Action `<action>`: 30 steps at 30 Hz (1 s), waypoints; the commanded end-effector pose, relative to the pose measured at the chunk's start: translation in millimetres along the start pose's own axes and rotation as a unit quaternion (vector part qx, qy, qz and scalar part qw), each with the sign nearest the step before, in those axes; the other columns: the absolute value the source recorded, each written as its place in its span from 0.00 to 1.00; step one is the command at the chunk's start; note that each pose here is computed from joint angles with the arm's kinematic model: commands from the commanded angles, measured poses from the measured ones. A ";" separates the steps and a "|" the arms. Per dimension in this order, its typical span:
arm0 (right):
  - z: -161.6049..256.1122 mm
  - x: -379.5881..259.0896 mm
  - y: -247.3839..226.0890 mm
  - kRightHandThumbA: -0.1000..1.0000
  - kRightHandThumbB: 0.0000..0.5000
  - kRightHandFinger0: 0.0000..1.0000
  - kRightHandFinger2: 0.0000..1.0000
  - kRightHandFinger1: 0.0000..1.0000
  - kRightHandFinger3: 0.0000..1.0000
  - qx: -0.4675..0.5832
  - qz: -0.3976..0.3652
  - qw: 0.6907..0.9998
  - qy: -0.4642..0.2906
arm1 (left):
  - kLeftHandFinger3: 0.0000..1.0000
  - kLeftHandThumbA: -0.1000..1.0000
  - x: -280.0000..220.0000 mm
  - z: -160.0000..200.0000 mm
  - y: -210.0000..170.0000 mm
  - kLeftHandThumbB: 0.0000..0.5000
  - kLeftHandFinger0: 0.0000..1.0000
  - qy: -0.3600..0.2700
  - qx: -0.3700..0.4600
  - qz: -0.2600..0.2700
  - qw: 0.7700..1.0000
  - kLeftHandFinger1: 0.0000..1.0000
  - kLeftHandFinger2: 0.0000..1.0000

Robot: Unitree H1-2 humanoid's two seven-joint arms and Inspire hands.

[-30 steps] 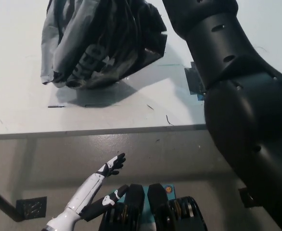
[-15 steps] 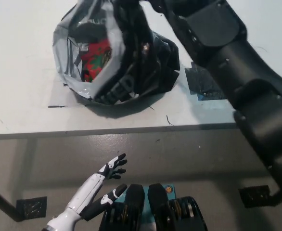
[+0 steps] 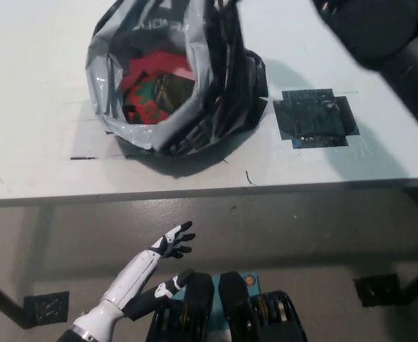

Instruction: The robot uses its right hand to pick up a bag of coffee beans and puts it in the black plastic bag, then the robot grabs the top of the bag and lifts it.

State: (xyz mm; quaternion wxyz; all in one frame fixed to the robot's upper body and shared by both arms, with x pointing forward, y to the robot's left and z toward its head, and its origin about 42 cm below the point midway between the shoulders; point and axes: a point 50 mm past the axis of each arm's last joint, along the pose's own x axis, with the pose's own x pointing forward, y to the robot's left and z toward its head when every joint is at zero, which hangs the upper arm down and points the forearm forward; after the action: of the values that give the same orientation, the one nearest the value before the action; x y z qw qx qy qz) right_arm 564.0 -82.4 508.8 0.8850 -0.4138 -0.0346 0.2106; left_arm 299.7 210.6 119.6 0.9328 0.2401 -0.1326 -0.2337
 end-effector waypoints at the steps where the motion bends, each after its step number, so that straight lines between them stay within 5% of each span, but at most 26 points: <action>1: 111.0 -57.2 -79.3 1.00 0.86 1.00 1.00 1.00 1.00 -0.061 -0.074 0.988 -0.122 | 1.00 0.91 2.8 5.3 1.6 0.38 0.83 -0.020 0.011 -0.006 1.000 0.82 0.89; 4: 130.8 -79.2 -96.2 1.00 0.93 1.00 1.00 1.00 1.00 -0.090 -0.110 0.979 -0.146 | 1.00 0.91 2.1 5.2 1.2 0.38 0.83 -0.021 0.011 -0.007 1.000 0.82 0.90; 10: 149.1 -131.3 -120.0 1.00 0.73 1.00 1.00 1.00 1.00 -0.174 -0.125 0.959 -0.183 | 1.00 0.93 -4.3 1.8 -0.3 0.42 0.86 -0.010 0.010 -0.008 1.000 0.83 0.90; 16: 127.4 -157.7 -120.2 1.00 0.76 1.00 1.00 1.00 1.00 -0.208 -0.113 0.951 -0.197 | 1.00 0.93 -12.4 0.0 -3.9 0.41 0.86 -0.004 0.007 -0.006 1.000 0.84 0.92; 21: 95.5 -233.2 -127.5 1.00 0.74 1.00 1.00 1.00 1.00 -0.182 -0.177 0.920 -0.300 | 1.00 0.92 -7.9 1.4 2.4 0.43 0.91 -0.005 0.003 0.007 1.000 0.88 0.96; 23: 66.9 -278.7 -111.6 1.00 0.81 1.00 1.00 1.00 1.00 -0.173 -0.231 0.888 -0.357 | 1.00 0.90 -6.3 1.2 5.5 0.43 0.93 -0.005 -0.001 0.015 1.000 0.92 1.00; 26: 29.4 -318.0 -75.6 1.00 0.68 1.00 1.00 1.00 1.00 -0.131 -0.264 0.856 -0.424 | 1.00 0.88 -2.8 1.2 12.3 0.44 0.96 -0.008 -0.005 0.029 1.000 0.99 1.00; 28: 10.7 -336.8 -51.2 1.00 0.70 1.00 1.00 1.00 1.00 -0.111 -0.282 0.840 -0.451 | 1.00 0.87 1.3 1.8 17.5 0.43 1.00 -0.009 -0.008 0.040 0.999 1.00 1.00; 29: -13.1 -354.2 -14.7 1.00 0.58 1.00 1.00 1.00 1.00 -0.077 -0.294 0.826 -0.474 | 1.00 0.88 5.2 2.4 23.3 0.44 1.00 -0.012 -0.015 0.055 0.998 1.00 1.00; 30: -21.3 -360.8 -1.4 1.00 0.58 1.00 1.00 1.00 1.00 -0.064 -0.298 0.823 -0.480 | 1.00 0.88 6.6 2.7 25.3 0.44 1.00 -0.013 -0.016 0.060 0.998 1.00 1.00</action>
State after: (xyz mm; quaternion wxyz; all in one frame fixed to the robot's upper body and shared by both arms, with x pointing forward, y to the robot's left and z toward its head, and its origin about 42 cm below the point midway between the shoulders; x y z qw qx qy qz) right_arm 401.5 -177.7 604.3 0.7960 -0.4419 -0.3605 0.2028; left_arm 289.9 215.6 110.2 0.9354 0.2436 -0.1145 -0.2292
